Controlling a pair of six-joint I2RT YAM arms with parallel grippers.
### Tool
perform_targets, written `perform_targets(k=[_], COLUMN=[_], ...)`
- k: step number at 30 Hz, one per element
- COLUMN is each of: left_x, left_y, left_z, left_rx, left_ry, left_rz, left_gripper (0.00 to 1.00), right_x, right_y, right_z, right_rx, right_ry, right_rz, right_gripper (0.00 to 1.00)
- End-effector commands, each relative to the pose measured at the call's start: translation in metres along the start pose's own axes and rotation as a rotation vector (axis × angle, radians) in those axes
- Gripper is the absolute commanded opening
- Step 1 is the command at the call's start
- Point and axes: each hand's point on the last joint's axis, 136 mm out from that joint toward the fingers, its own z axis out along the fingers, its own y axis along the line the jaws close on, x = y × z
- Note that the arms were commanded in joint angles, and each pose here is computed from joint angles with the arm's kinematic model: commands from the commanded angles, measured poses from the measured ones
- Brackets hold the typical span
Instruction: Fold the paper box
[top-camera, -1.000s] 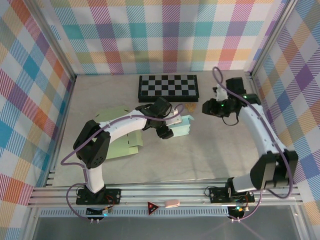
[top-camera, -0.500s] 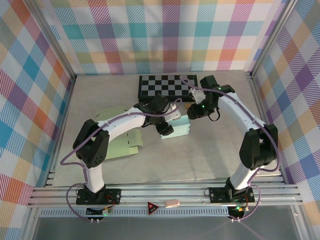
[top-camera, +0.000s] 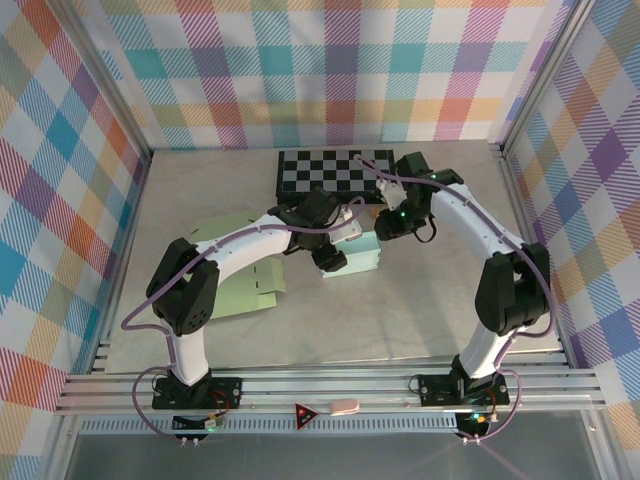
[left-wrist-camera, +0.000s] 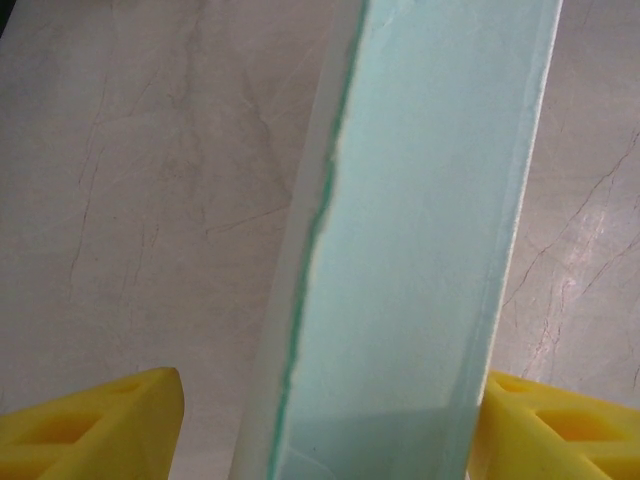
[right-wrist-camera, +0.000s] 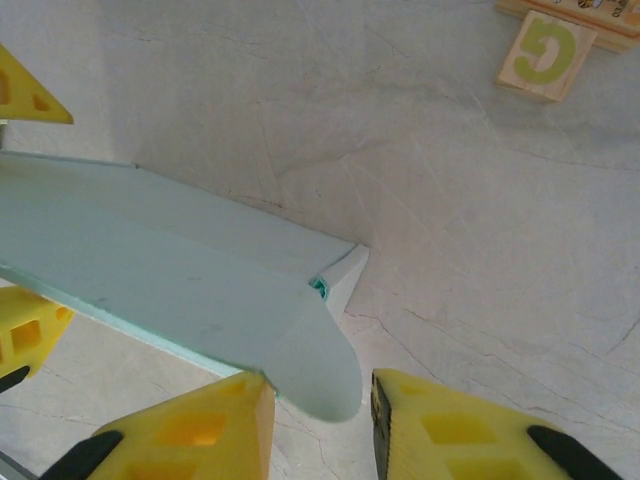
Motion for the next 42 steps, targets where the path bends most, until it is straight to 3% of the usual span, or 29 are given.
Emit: perform_targets(k=[1, 22, 42], left_x=[-0.001, -0.001, -0.001], left_y=[0.0, 0.0, 0.002], left_z=[0.001, 0.0, -0.001], left_rx=[0.02, 0.02, 0.009], left_ry=[0.003, 0.004, 0.015], left_rz=[-0.015, -0.029, -0.052], left_gripper=[0.71, 0.7, 0.68], right_x=[0.0, -0.002, 0.003], right_y=[0.004, 0.015, 0.024], right_z=[-0.002, -0.001, 0.004], right_rx=[0.007, 0.047, 0.028], right_ry=[0.014, 0.029, 0.073], right_rz=[-0.028, -0.042, 0.119], right_gripper=[0.3, 0.04, 0.0])
